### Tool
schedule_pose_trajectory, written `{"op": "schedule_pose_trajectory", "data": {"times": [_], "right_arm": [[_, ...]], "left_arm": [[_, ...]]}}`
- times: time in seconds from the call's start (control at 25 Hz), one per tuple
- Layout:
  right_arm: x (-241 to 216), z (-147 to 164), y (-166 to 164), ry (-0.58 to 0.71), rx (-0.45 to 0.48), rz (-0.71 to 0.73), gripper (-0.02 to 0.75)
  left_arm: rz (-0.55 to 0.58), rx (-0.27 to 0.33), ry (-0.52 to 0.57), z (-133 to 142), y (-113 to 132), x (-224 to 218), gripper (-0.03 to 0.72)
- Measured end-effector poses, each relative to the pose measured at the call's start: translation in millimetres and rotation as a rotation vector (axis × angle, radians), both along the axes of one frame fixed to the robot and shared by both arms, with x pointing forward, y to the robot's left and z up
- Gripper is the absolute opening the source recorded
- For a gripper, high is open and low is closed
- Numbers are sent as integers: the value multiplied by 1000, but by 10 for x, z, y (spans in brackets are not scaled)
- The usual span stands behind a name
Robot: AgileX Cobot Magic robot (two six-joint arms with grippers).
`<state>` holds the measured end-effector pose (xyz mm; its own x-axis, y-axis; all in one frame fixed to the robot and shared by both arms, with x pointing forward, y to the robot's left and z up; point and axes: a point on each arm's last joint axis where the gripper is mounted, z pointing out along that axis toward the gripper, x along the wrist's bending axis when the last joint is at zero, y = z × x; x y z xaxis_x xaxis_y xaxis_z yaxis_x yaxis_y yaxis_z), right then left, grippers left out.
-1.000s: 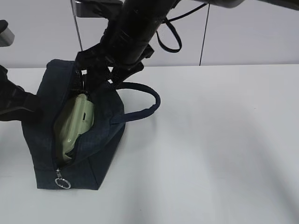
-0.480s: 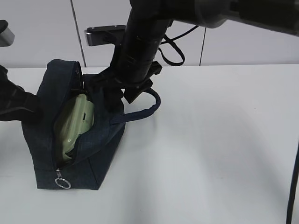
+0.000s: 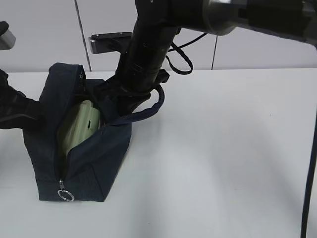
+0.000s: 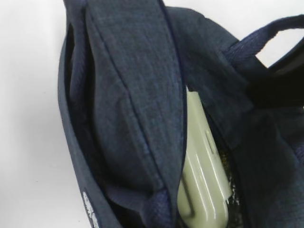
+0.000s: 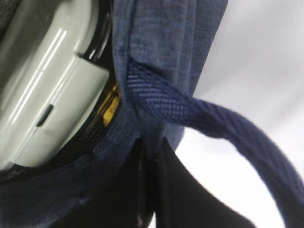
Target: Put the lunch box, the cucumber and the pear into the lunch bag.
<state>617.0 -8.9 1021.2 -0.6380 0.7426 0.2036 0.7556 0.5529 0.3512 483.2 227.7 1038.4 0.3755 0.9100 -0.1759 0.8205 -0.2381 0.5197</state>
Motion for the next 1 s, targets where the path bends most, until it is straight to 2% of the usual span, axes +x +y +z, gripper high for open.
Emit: {"op": "schedule_pose_trajectory", "data": {"times": [0.32, 0.56, 0.84, 1.0], "right_arm": [[-119, 474, -14, -81, 109, 37, 6], [-122, 347, 2, -21, 84, 51, 6], [-158, 317, 2, 26, 74, 67, 6], [-162, 311, -2, 32, 67, 70, 6]], "left_arm": [[2, 4, -11, 3, 4, 9, -12], [-3, 18, -20, 12, 12, 17, -12], [-30, 30, -30, 178, -2, 75, -13], [-38, 36, -17, 185, -1, 66, -13]]}}
